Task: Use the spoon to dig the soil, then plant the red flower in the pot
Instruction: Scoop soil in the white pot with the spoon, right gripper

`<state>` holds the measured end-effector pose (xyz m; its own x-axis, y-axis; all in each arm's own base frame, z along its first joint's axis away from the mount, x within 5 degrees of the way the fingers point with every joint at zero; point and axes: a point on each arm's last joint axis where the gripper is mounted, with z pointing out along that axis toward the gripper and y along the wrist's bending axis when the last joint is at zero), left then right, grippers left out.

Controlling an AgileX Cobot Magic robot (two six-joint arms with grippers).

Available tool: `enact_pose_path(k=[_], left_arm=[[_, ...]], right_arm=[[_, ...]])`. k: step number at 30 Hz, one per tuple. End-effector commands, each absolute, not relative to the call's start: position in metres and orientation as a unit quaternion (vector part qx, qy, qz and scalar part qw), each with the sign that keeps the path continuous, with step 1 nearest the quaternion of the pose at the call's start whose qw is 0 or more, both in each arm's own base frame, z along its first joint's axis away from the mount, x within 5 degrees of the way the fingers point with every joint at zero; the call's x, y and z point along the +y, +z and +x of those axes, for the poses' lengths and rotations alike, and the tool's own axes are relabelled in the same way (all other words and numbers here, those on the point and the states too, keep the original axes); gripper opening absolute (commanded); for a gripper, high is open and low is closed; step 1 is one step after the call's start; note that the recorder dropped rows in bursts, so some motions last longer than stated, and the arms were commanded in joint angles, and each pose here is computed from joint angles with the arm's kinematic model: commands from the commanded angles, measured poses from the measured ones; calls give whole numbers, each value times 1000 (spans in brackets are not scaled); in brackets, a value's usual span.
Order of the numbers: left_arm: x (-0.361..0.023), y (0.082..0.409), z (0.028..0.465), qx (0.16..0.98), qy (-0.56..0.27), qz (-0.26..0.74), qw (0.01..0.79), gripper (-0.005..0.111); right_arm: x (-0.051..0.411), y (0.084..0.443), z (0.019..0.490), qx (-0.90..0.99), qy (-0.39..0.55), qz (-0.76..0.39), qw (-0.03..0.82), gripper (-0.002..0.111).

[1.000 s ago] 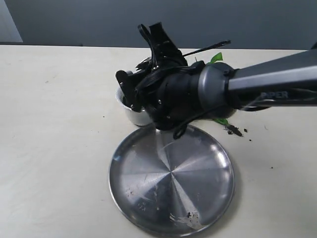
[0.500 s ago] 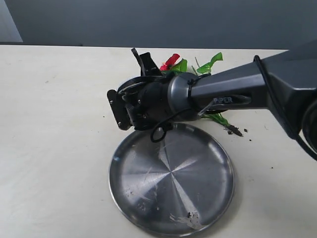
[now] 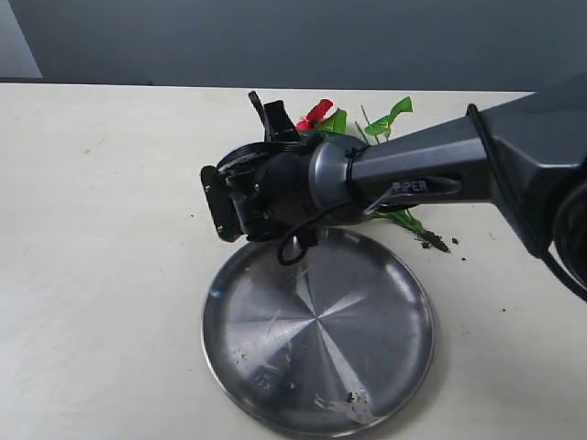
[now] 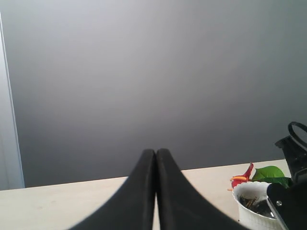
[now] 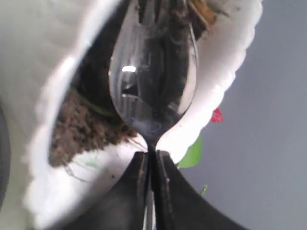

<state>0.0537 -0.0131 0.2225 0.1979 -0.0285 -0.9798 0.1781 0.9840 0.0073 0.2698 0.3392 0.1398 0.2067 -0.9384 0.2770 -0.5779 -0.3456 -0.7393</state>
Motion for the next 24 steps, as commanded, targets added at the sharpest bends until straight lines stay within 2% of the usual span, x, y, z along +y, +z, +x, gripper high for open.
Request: enact_pose_path(k=[1,5,8,19,24], left_arm=[[-13,224,53,627,-72,60,774,0],[-13,224,53,627,-72,60,774,0],[-13,224,53,627,-72,60,774,0],[-14,224,53,626,-72,61,774,0],[-14,224,53,626,-72,61,774,0]], right_arm=[[347,153,262,568,-302,-706,297,-1],[347,176,260,580,-285,-687,331,-1],[343,181,262,576,-310,-682,329,-1],[346,155,264,557,-320,-705,300,-1],[344,167,263,616,-296,-653,327,-1]])
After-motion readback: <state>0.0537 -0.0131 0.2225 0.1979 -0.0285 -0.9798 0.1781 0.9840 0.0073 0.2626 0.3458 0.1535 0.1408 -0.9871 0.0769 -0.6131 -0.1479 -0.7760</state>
